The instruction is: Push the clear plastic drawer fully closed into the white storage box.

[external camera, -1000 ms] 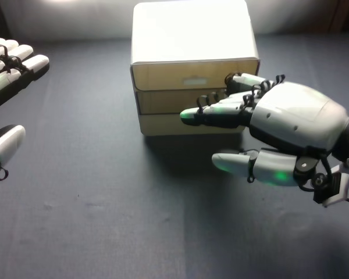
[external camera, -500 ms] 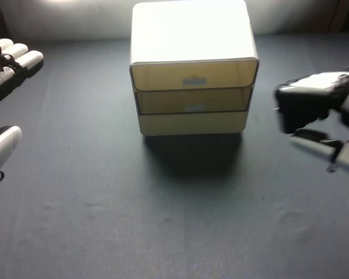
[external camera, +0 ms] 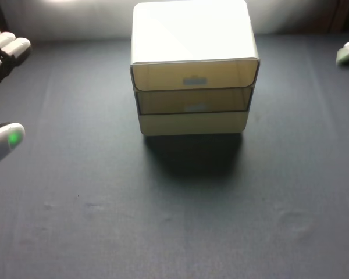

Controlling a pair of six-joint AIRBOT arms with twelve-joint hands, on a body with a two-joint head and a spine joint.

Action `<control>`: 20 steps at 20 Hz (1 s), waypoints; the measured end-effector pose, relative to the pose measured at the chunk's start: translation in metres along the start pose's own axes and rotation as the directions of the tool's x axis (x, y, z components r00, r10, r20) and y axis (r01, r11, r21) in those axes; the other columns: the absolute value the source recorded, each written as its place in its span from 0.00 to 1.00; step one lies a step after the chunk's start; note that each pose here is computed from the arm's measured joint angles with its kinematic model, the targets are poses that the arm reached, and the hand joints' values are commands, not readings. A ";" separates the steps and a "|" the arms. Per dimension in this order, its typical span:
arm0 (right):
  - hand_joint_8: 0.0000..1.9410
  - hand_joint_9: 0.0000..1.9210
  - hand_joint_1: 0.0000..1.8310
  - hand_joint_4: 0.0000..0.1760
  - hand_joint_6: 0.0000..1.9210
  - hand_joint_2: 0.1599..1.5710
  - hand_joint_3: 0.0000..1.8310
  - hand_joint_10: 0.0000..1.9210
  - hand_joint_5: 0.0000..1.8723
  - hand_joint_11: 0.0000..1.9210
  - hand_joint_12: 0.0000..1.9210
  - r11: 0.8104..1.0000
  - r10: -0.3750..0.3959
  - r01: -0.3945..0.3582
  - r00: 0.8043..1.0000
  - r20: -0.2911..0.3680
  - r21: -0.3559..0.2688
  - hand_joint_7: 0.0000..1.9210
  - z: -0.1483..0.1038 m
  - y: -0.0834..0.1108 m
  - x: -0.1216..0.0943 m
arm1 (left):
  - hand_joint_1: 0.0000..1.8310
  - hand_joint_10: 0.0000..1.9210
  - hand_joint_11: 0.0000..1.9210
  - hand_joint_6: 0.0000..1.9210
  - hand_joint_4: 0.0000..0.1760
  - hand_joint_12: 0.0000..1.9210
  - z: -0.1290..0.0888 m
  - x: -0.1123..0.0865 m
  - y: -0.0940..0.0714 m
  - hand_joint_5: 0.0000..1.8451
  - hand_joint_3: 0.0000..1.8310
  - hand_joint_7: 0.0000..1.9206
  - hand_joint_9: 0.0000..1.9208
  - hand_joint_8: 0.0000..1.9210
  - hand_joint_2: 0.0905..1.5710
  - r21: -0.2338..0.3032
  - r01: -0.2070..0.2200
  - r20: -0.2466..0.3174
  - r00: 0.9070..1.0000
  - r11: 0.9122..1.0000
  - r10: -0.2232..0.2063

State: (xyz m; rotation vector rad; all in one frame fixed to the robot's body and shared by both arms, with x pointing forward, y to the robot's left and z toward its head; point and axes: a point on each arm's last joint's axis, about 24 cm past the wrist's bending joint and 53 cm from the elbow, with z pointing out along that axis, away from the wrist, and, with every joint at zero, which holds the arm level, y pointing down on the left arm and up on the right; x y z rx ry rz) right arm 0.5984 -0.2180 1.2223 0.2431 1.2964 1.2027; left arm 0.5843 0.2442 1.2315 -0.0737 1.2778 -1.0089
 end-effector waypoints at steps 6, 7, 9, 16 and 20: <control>0.00 0.00 0.00 0.00 0.00 0.85 0.00 0.00 0.00 0.00 0.00 0.994 -0.091 0.085 0.993 0.081 0.069 0.00 -0.027 -0.006 -0.039 | 0.00 0.00 0.00 0.00 0.51 0.00 -0.001 -0.009 -0.001 0.00 0.00 0.00 0.00 0.00 0.81 0.005 0.002 0.049 0.999 1.000 -0.003; 0.00 0.00 0.00 0.00 0.00 0.84 0.00 0.00 0.00 0.00 0.00 0.994 -0.100 0.094 0.989 0.105 0.063 0.00 -0.028 -0.002 -0.047 | 0.00 0.00 0.00 0.00 0.55 0.00 -0.001 -0.011 -0.001 0.00 0.00 0.00 0.00 0.00 0.82 0.006 0.002 0.056 0.998 1.000 -0.003; 0.00 0.00 0.02 0.00 0.00 0.85 0.00 0.00 0.00 0.00 0.00 0.993 -0.112 0.108 0.986 0.123 0.037 0.00 -0.028 0.006 -0.055 | 0.00 0.00 0.00 0.00 0.90 0.00 -0.001 -0.012 -0.002 0.00 0.00 0.00 0.00 0.00 0.80 0.008 0.004 0.063 0.998 1.000 -0.005; 0.00 0.00 0.14 0.00 0.00 0.84 0.00 0.00 0.00 0.00 0.00 0.990 -0.135 0.137 0.984 0.114 -0.013 0.00 -0.027 0.028 -0.061 | 0.00 0.00 0.00 0.00 0.99 0.00 0.000 -0.012 -0.003 0.00 0.01 0.00 0.00 0.00 0.86 0.015 0.010 0.071 0.997 1.000 -0.011; 0.00 0.00 0.10 0.00 0.00 0.84 0.00 0.00 0.00 0.00 0.17 0.987 -0.134 0.142 0.986 0.099 -0.073 0.00 -0.022 0.045 -0.057 | 0.09 0.00 0.00 0.00 0.98 0.00 0.010 -0.014 -0.023 0.00 0.02 0.00 0.00 0.00 0.90 0.093 0.014 0.078 0.997 0.996 -0.022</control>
